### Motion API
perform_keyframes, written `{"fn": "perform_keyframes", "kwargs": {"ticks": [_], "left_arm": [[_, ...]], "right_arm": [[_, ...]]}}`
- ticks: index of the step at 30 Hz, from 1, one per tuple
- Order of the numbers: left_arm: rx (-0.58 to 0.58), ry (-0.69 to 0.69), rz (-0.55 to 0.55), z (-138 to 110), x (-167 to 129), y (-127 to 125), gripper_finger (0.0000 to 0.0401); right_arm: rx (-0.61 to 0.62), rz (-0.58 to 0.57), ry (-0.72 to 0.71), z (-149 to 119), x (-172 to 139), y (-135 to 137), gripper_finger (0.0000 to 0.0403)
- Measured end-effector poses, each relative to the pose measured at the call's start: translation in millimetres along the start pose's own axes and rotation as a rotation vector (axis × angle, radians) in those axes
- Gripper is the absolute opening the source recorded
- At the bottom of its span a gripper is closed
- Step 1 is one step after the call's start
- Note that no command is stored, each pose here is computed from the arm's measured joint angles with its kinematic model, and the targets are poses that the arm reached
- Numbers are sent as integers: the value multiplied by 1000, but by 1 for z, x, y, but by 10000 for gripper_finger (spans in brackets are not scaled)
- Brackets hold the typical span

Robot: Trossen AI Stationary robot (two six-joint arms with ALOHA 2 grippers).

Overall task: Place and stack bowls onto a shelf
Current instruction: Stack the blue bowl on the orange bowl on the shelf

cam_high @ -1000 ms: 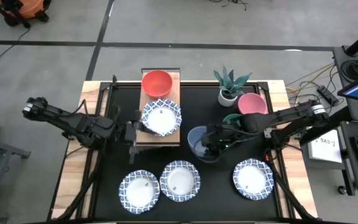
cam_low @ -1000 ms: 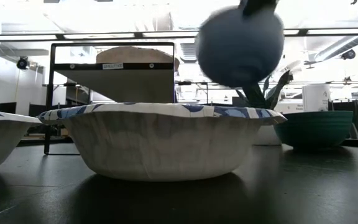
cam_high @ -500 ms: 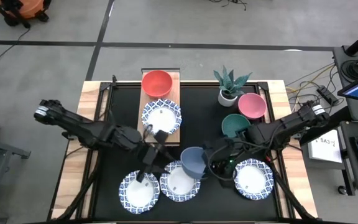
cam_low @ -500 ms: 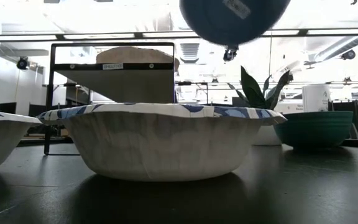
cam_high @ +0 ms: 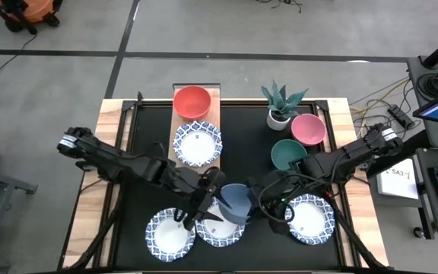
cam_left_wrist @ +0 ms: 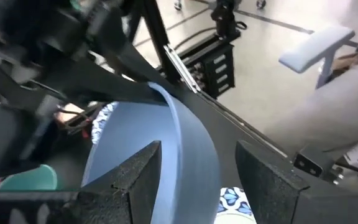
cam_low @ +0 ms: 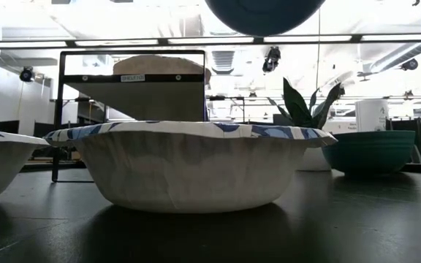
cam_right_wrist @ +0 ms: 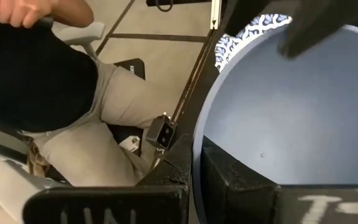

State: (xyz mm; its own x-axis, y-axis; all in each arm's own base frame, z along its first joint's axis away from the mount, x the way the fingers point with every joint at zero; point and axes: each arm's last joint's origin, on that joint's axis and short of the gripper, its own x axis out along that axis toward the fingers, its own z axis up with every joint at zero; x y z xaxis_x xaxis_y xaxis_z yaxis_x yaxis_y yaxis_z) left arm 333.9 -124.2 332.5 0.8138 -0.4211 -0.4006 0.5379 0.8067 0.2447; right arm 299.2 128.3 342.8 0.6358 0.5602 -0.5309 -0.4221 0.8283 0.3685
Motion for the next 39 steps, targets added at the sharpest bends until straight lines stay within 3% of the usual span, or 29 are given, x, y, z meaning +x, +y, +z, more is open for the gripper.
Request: {"fn": "perform_keyframes", "kwargs": {"ticks": [5,10,18,26,32,39], "left_arm": [[-3,19,-10,-3,6,0,182],[-3,24,-12,-3,8,0,148],[-18,38,-43,-6,9,-2,16],[-43,43,-52,-6,10,-4,4],[-9,37,-62,-4,10,-9,1],[76,82,-101,13,-4,-14,1]], "right_arm": [[-24,3,-6,1,0,0,8],[-41,3,-8,1,1,0,8],[-27,-10,-8,1,9,-3,17],[27,-28,-35,3,6,-3,104],[-3,-26,-71,7,-6,-1,171],[-93,-27,-195,16,-41,11,196]]}}
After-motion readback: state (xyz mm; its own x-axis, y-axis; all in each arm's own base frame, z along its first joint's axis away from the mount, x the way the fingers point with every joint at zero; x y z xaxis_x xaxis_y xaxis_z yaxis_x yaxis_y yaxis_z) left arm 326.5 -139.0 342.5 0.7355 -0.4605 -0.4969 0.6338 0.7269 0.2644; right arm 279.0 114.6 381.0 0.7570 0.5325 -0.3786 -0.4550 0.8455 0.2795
